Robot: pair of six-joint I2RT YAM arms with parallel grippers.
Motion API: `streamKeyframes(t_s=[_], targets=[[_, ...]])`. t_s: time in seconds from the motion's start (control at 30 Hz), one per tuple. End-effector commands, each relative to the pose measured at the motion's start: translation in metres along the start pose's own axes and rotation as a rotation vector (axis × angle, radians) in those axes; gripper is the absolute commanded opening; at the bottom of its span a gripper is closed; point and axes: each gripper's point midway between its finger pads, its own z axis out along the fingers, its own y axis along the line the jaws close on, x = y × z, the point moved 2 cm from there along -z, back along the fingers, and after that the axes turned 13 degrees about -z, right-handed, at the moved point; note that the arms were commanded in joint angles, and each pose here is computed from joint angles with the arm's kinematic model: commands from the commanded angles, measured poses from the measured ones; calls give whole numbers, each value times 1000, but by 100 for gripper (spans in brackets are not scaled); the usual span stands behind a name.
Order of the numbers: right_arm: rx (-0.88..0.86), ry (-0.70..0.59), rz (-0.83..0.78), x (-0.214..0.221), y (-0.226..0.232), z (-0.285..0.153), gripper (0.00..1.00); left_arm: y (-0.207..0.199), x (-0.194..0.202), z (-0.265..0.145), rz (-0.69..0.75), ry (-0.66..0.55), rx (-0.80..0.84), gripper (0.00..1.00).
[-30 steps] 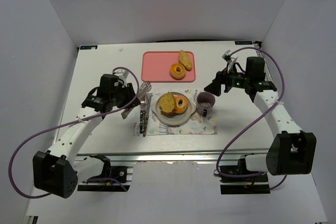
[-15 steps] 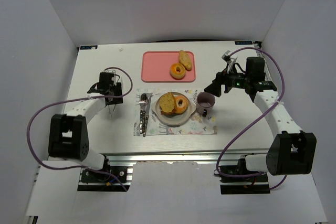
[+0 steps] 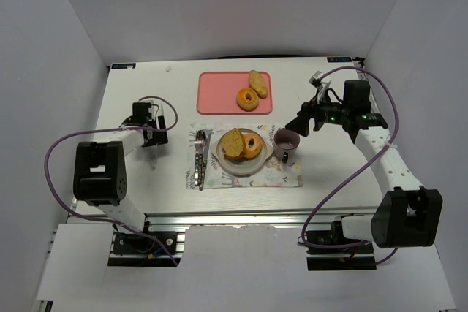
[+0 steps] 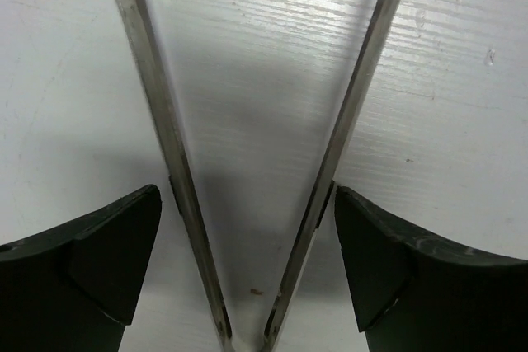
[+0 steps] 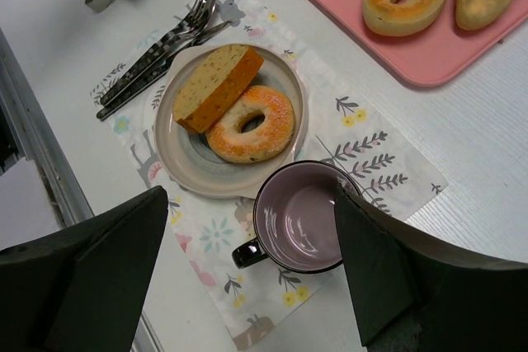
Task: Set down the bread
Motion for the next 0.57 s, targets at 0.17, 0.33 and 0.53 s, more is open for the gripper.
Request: streamKeyframes(t_s=[0.17,0.33,0.53], targets=[[152,35,51,-19,-24,-10,89,-4,-57,-62,-141,-205,92,98],[304,79,137,-22,-47,-17,89,-9,-79,-114,-277,-343,179,98],[437,90,150,-41,-74,-25,89,-11,-92,-177,-463,-525,331,98]])
